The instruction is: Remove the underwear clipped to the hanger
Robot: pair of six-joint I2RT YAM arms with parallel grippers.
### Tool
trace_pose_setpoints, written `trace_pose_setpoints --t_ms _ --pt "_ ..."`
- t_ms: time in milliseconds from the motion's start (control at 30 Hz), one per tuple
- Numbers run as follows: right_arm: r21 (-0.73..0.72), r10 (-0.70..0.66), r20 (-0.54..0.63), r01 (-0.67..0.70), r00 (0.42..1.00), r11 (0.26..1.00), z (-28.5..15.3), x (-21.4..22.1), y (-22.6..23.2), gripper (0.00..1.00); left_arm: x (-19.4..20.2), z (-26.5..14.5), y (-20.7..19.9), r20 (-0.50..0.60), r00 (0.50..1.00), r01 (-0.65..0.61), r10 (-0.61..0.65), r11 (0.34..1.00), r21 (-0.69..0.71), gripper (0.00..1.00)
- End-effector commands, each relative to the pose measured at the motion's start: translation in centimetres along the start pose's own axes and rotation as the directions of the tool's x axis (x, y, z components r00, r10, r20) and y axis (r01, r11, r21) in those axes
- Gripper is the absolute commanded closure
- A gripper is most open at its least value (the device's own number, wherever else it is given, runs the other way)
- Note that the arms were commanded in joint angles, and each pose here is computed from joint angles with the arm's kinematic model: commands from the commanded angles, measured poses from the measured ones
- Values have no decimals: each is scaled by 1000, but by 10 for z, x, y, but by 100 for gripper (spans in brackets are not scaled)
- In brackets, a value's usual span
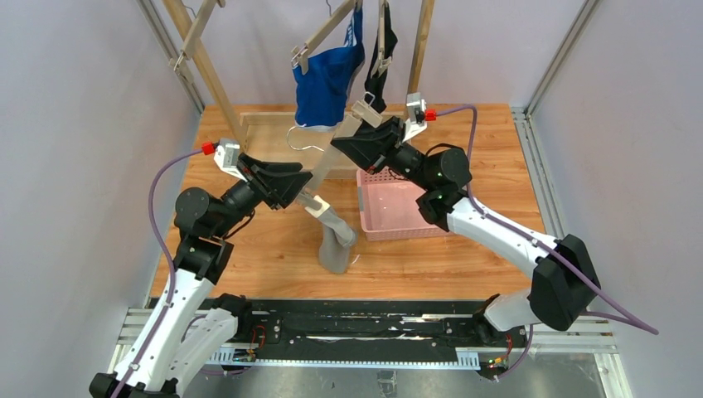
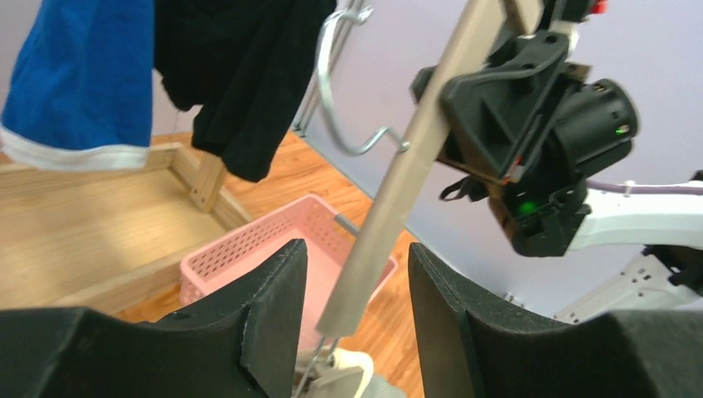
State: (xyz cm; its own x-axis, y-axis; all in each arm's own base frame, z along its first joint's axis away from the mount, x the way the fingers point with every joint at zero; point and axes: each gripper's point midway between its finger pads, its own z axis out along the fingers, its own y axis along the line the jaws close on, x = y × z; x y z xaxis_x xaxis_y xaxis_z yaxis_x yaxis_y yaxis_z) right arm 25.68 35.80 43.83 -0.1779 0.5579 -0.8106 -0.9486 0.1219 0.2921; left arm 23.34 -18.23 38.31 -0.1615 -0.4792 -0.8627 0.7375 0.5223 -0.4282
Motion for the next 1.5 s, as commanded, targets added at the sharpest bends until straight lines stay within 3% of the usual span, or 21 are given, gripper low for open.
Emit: trace_pose_setpoints --t_ms 0,133,400,700,800,1033,1100,1200,1233,1267,1300,1333,1367,1467 --pt "-73 -47 95 55 994 996 -1 -35 29 99 14 -11 20 -56 996 -68 63 992 -108 44" --pt "-75 -67 102 75 993 994 -4 -42 35 99 20 -21 19 -47 996 -81 76 991 -106 38" --pt "-87 -84 119 95 989 992 -10 -54 49 99 26 -28 -8 -12 998 -66 67 997 50 20" --pt "-112 -81 132 96 988 989 -11 -61 58 99 22 -25 -36 42 999 -31 22 973 230 21" --pt "-114 -74 127 88 989 990 -11 -59 57 99 17 -26 -43 77 997 -32 11 960 276 34" --pt "-104 -70 129 84 989 991 -11 -59 55 99 22 -20 -51 24 999 32 -43 936 350 94" --pt "-106 -72 130 86 989 991 -11 -60 56 99 26 -19 -49 3 998 59 -64 933 355 99" --pt "-102 -76 127 89 989 991 -10 -60 56 99 27 -19 -51 4 997 70 -77 926 370 100" --pt "-100 -78 124 90 989 991 -11 -60 55 99 26 -20 -52 3 997 71 -78 924 375 99" --pt "-102 -79 124 92 989 991 -11 -60 56 99 26 -21 -55 -3 997 69 -74 920 387 92" --pt "-102 -79 123 92 989 990 -11 -60 56 99 25 -22 -58 -9 997 69 -71 915 397 79" --pt "-103 -81 124 94 989 990 -11 -60 56 99 24 -22 -60 -12 997 71 -72 913 401 58" --pt "-106 -82 125 96 989 990 -10 -61 57 99 24 -23 -61 -12 997 72 -73 912 403 46" --pt "-113 -85 125 99 989 989 -10 -62 59 99 23 -25 -61 2 998 57 -62 918 392 30"
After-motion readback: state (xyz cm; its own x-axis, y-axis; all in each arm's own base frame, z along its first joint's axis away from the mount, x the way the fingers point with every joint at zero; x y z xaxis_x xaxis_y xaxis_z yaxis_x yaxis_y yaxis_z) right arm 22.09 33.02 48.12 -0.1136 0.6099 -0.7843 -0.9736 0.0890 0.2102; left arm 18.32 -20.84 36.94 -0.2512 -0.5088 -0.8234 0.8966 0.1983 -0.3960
